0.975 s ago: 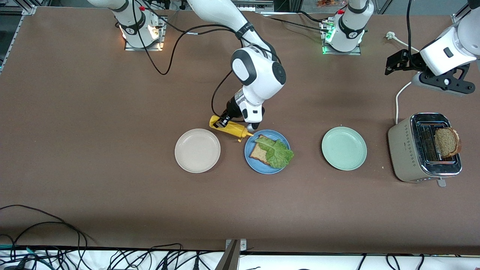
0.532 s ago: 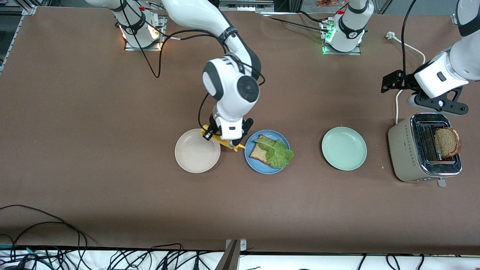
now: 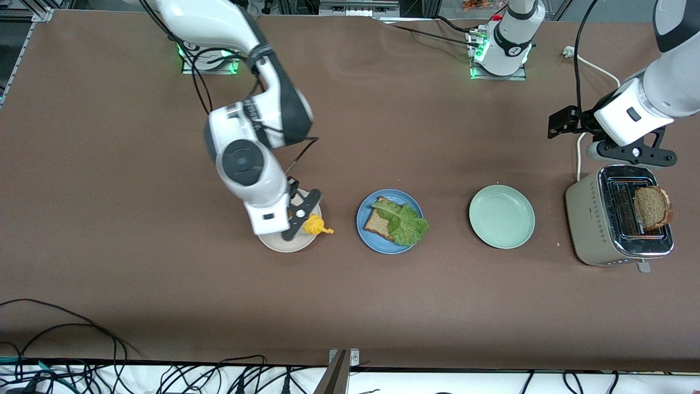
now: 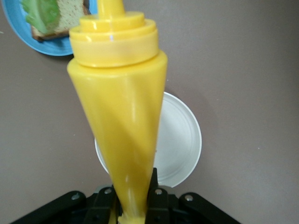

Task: Make sandwich in blue plate with both arms
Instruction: 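Carry the bottle back while the left gripper moves toward the toaster, then set the yellow bottle upright and open the right gripper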

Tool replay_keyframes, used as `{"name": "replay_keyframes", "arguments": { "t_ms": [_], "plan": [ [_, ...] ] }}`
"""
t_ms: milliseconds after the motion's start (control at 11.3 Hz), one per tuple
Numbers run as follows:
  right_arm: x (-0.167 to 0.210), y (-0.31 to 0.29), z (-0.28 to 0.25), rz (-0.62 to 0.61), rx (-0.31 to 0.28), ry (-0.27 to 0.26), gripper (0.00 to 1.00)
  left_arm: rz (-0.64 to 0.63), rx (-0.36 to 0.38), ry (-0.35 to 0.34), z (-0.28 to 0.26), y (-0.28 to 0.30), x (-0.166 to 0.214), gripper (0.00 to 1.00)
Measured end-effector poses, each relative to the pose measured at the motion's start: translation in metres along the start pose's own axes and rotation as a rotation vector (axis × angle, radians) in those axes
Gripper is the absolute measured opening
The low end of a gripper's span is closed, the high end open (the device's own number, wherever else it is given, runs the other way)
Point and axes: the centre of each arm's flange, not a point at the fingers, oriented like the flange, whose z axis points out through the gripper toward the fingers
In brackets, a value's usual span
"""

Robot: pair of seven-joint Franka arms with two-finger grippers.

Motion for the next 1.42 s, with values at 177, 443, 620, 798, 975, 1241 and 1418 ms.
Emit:
{"name": "replay_keyframes", "arguments": {
  "t_ms": [177,443,620,798,975,1241,1418],
  "plan": [
    [-0.028,0.041,-0.007,-0.039,0.093,0.082,0.22,-0.016,0.001,0.003,-0.001,0.003,0.0,1.0],
    [-0.065,0.094,-0.008,-0.114,0.189,0.212,0.22,-0.02,0.001,0.005,-0.002,0.003,0.0,1.0],
    [-0.091,0.121,0.001,-0.167,0.238,0.28,0.22,-0.021,0.001,0.006,-0.001,0.004,0.001,1.0],
    [-0.115,0.142,0.007,-0.198,0.286,0.322,0.22,-0.023,0.001,0.011,0.0,0.004,0.002,1.0],
    [-0.134,0.159,0.013,-0.233,0.319,0.371,0.22,-0.027,-0.001,0.03,0.002,0.003,0.009,1.0],
    [-0.163,0.182,0.03,-0.304,0.354,0.436,0.22,-0.039,-0.004,0.028,0.011,-0.004,0.018,1.0],
    [-0.184,0.198,0.055,-0.365,0.389,0.512,0.22,-0.046,-0.002,0.03,0.011,-0.008,0.019,1.0]
  ]
}}
